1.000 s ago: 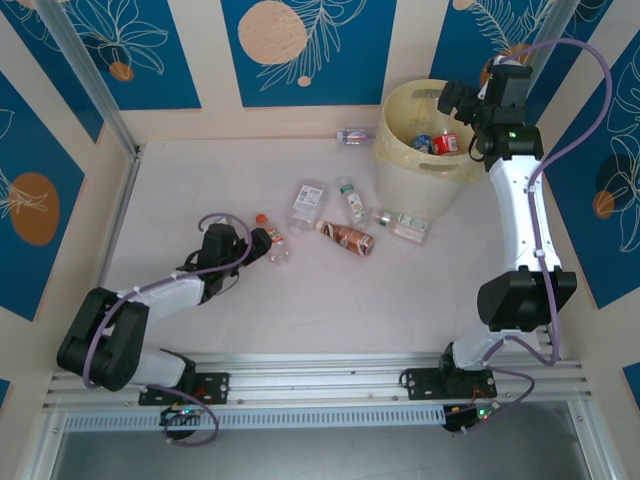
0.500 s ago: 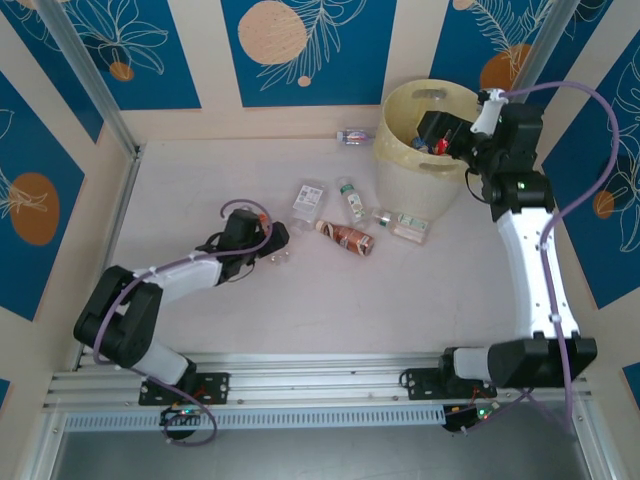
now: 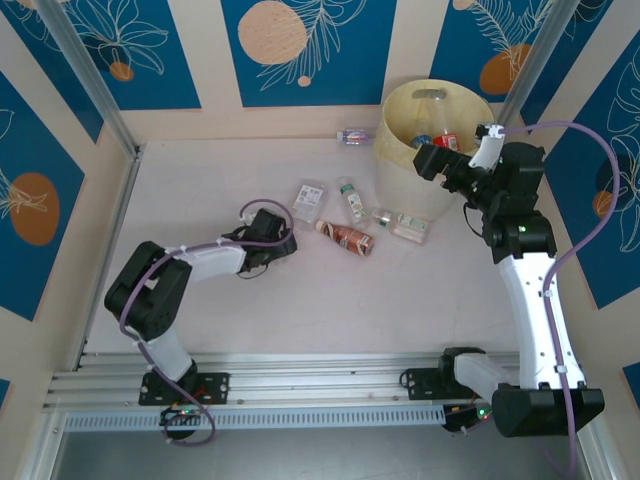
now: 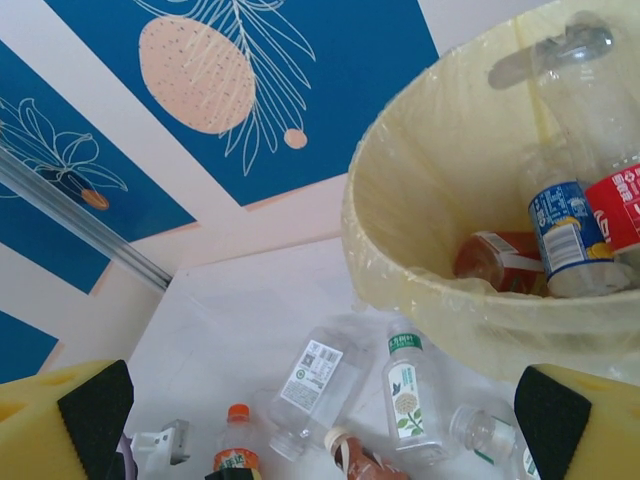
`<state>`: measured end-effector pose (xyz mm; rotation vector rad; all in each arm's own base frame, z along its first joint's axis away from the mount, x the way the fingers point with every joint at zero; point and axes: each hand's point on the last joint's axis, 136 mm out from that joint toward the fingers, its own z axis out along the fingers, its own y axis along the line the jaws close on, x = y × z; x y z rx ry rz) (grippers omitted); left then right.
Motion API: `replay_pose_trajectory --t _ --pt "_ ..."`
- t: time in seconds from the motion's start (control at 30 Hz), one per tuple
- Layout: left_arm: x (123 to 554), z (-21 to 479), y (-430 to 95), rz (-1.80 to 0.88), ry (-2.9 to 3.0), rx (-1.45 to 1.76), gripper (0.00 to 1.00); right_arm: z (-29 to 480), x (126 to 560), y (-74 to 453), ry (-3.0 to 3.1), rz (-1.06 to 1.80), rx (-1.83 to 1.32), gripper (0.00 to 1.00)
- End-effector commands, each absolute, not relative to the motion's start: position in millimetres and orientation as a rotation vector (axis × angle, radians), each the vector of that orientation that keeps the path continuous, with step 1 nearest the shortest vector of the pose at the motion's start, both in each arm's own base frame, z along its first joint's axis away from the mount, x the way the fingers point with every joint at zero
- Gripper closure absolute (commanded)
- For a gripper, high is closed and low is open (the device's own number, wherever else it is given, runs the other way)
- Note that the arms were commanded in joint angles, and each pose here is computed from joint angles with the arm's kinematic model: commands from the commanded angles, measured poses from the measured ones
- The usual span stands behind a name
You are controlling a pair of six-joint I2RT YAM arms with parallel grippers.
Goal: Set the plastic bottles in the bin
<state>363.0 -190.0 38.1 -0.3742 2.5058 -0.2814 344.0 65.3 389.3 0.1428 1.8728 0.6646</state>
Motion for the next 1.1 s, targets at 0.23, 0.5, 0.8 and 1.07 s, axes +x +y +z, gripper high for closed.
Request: replay_pose_trajectory --t 0.23,0.5,0.8,1.07 --pt "356 38 -194 -0.295 2.485 -0.188 0.25 380 342 67 1.887 0.699 0.188 0.00" --pt "351 48 -199 -0.344 2.469 -0.127 0.37 378 340 78 1.893 0.768 0.165 0.00" --pt "351 105 -214 -0.519 2.276 -0.008 0.45 377 336 98 1.889 0.878 0.128 0.00" --pt "343 165 -232 -0.702 2.106 0.106 0.48 379 333 118 1.879 0.914 0.064 0.00"
